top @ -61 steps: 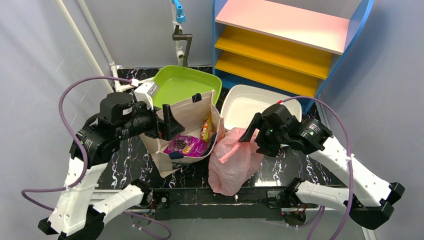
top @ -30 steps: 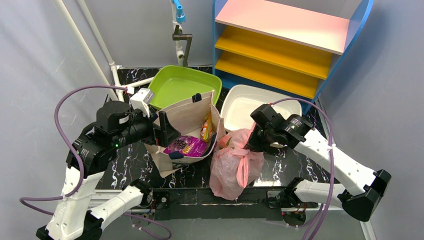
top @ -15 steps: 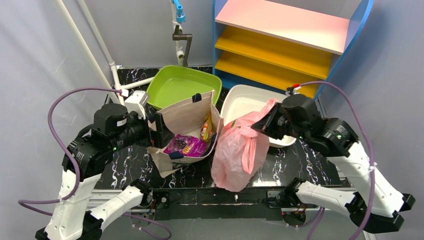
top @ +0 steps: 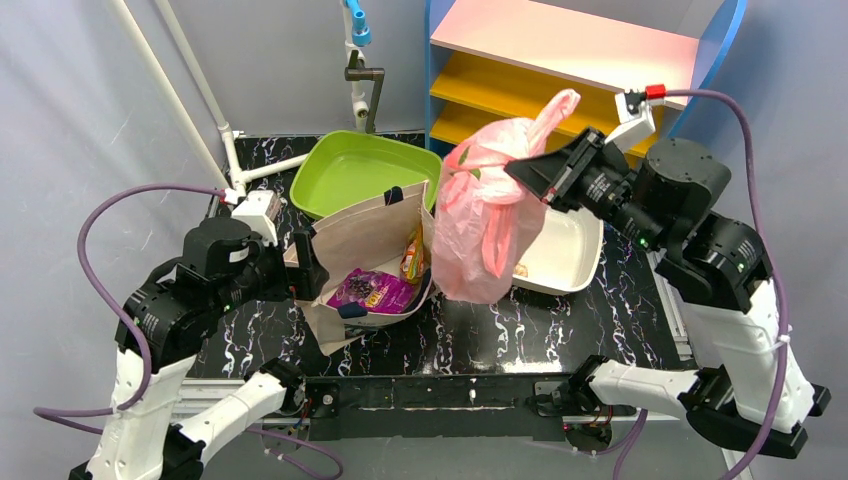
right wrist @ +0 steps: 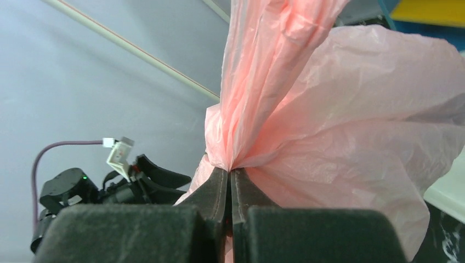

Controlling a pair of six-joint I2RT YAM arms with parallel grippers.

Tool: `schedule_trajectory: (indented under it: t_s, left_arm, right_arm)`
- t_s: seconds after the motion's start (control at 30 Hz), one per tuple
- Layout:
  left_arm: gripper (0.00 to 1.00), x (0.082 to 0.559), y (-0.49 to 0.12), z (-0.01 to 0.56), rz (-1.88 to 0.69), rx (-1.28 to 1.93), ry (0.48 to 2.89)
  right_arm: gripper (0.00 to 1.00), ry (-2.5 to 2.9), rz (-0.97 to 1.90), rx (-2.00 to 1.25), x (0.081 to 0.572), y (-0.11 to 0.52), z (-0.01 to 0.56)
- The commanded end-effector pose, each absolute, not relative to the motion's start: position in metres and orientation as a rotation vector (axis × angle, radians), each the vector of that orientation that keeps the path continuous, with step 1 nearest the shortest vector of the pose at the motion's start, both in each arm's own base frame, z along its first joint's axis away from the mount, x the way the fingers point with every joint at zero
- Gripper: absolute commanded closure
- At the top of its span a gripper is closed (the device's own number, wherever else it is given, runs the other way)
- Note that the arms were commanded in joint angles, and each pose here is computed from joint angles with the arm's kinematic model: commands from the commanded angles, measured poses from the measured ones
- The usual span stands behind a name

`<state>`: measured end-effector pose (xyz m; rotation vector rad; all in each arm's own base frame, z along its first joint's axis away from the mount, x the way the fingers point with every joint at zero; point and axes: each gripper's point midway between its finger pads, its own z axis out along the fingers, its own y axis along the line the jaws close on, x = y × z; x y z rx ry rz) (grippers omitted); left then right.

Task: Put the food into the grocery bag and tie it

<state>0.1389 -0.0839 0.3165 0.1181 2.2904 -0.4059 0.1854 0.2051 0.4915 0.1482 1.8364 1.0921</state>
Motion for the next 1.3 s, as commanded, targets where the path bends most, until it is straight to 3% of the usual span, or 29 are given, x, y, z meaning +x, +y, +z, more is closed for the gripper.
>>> schedule_trajectory:
  t_s: [0.0, 0.5, 0.9, 1.27]
  left_arm:
    - [0.08, 0.134, -0.069, 0.309, -0.335, 0.042, 2.307]
    - [0.27, 0.143, -0.074, 0.279, -0.333, -0.058, 2.349]
    - [0.71, 0.147, -0.074, 0.260, -0.290, -0.043, 2.398]
    - [0.97, 0.150, -0.078, 0.256, -0.287, -0.020, 2.423]
  right_arm:
    - [0.99, 1.612, 1.230, -0.017, 0.188, 0.232, 0.558]
    - [0.99, 1.626, 1.517, -0.301, 0.213, 0.348, 0.557]
    - [0.99, 1.687, 1.497, -0.538, 0.193, 0.369, 0.449]
    - [0.99, 1.662, 1.528, -0.832, 0.145, 0.352, 0.434]
